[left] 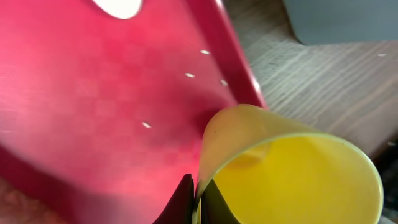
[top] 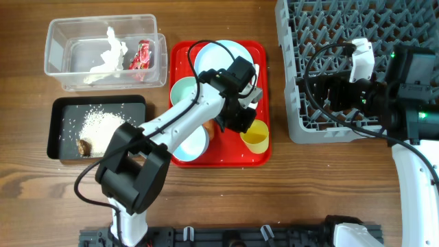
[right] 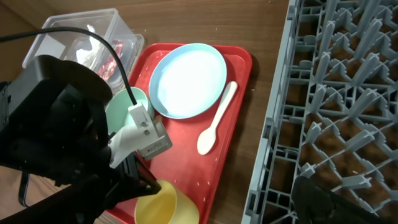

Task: Sort waste into correct bins and load items into the dishwasher rack
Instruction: 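Lift the yellow cup toward the right gripper and hand it over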

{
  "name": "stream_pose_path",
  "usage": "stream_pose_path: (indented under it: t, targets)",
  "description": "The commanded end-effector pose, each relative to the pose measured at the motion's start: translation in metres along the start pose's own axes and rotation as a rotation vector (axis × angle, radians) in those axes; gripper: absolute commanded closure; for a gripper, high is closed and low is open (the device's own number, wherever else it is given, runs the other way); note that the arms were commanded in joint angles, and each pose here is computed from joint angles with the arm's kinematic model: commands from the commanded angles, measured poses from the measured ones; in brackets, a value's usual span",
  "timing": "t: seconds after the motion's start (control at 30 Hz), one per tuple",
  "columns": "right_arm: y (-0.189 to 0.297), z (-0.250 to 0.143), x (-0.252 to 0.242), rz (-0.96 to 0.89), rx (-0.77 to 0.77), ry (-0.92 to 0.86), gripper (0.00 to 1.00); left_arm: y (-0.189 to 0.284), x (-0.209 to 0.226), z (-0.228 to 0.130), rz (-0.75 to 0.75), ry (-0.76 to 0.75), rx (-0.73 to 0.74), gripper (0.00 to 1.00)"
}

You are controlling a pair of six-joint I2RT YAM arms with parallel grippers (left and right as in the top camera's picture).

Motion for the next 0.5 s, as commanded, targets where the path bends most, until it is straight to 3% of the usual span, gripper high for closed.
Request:
stream_pose_path:
  t: [0.0,0.3,0.47]
  targets:
    - [0.0,0.008,0.003,0.023,-0.023,-0.03,0.0,0.037,-0.008,0.018,-0.187,0.036,-0.042,0.96]
    - [0.005,0.028,0.035,0.255,-0.144,0.092,0.0,0.136,0.006,0.048,-0.707,0.092,-0.17,0.96]
    - [0.002,0.041,0.052,0.463,-0.258,0.171,0.0,0.184,0.017,0.057,-0.96,0.009,-0.251,0.96]
Point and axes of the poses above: each gripper's point midway between its finger pads, its own y axis back along the fingers, its own x axis along the line the jaws close on, z = x × y, the point moved 3 cm from there along y, back along the fingers, and after that the axes turned 12 degrees about y, right-handed, at the moved point
